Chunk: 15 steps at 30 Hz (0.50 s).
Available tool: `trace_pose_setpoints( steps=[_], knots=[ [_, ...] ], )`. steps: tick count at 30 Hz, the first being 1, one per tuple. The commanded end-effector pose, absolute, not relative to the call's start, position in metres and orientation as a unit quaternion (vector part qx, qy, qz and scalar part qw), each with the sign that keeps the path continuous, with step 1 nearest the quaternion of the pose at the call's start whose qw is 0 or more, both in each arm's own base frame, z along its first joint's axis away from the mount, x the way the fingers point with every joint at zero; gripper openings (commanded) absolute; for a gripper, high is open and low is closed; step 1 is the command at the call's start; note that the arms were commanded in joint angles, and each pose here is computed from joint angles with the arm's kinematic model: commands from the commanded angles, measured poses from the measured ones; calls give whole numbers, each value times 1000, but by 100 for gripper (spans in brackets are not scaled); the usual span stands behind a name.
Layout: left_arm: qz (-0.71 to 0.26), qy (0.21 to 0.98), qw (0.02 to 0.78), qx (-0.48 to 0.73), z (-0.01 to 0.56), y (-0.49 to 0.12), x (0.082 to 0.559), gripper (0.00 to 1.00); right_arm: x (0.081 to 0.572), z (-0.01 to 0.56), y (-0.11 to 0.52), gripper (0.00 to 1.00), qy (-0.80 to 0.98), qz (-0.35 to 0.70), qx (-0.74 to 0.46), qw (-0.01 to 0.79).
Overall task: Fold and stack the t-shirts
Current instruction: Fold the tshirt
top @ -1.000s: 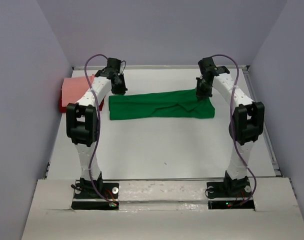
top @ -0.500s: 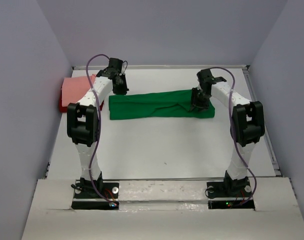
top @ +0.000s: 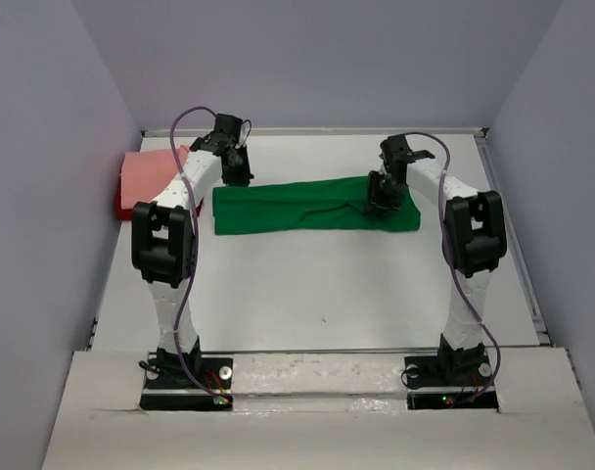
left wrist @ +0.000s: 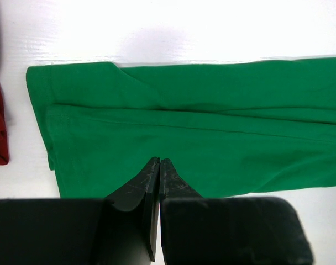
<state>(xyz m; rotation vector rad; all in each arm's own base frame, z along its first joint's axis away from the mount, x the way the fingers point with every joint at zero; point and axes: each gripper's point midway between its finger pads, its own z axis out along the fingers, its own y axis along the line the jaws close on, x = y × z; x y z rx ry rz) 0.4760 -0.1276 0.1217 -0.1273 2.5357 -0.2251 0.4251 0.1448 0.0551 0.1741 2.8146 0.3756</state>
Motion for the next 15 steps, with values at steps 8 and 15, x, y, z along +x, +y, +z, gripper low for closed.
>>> trace_pose_setpoints(
  steps=[8,15],
  knots=[
    [-95,945,312,-29,149,-133,476,15,454,71,157,41,970,152,44,182],
    [-94,944,314,-27,152,-133,477,15,453,74,158,39,970,155,45,180]
  ],
)
